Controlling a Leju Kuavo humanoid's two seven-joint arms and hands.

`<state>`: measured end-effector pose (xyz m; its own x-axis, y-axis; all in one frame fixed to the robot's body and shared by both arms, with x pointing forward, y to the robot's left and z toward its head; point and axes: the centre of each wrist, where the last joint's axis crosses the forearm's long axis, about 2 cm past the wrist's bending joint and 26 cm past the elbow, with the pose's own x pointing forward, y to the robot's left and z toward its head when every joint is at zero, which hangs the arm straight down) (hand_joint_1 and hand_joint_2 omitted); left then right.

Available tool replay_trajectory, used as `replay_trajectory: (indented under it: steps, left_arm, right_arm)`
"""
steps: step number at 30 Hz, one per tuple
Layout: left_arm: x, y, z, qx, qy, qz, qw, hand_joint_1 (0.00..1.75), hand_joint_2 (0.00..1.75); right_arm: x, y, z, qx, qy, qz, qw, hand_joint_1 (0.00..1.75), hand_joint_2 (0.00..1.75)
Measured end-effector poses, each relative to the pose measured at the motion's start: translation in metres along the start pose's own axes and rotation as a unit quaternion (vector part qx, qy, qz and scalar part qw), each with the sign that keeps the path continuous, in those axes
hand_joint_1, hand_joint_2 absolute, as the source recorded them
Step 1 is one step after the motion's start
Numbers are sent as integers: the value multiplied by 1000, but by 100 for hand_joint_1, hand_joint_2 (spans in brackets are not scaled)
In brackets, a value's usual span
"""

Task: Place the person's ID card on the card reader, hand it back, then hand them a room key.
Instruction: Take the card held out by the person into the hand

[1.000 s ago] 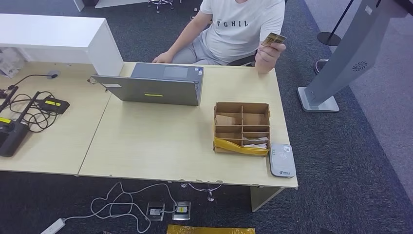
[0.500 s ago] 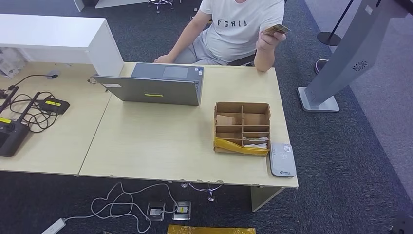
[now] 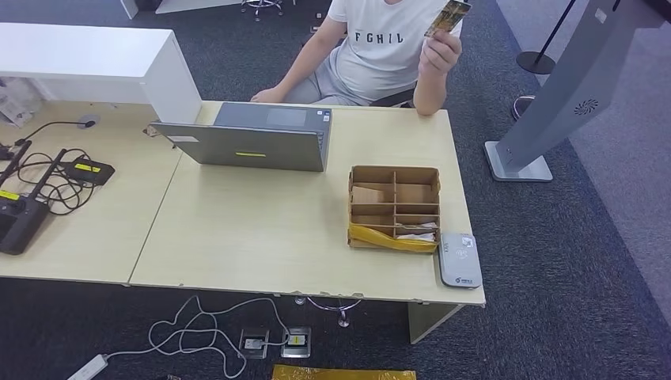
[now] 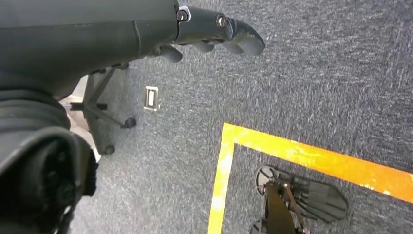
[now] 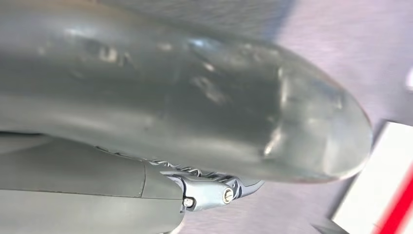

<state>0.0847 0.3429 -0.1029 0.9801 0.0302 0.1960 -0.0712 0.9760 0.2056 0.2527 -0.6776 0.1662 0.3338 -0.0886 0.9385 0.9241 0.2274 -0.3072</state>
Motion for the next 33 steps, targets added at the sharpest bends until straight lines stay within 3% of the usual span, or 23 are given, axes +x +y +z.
replay_trajectory:
  steps: [8, 13, 17, 22, 28, 33]
  left_arm:
    - [0, 0, 0, -9, -11, 0, 1000, 0, 0]
    - [0, 2, 0, -10, -17, 0, 1000, 0, 0]
    - [0, 2, 0, -10, -21, -4, 1000, 0, 0]
    - [3, 3, 0, -14, -27, -8, 1000, 0, 0]
    - [6, 4, -1, -17, -31, -10, 999, 0, 0]
    - [8, 5, -1, -19, -33, -14, 999, 0, 0]
  right_arm:
    - [128, -23, -25, -27, -95, -102, 990, 0, 0]
    - [177, -34, -26, -28, -154, -143, 977, 0, 0]
    - [209, -41, -23, -21, -215, -160, 963, 0, 175]
    - [234, -34, -15, 43, -297, -140, 944, 0, 175]
    - [253, -11, 2, 121, -347, -92, 925, 0, 175]
    - [264, 13, 21, 202, -399, -28, 894, 0, 175]
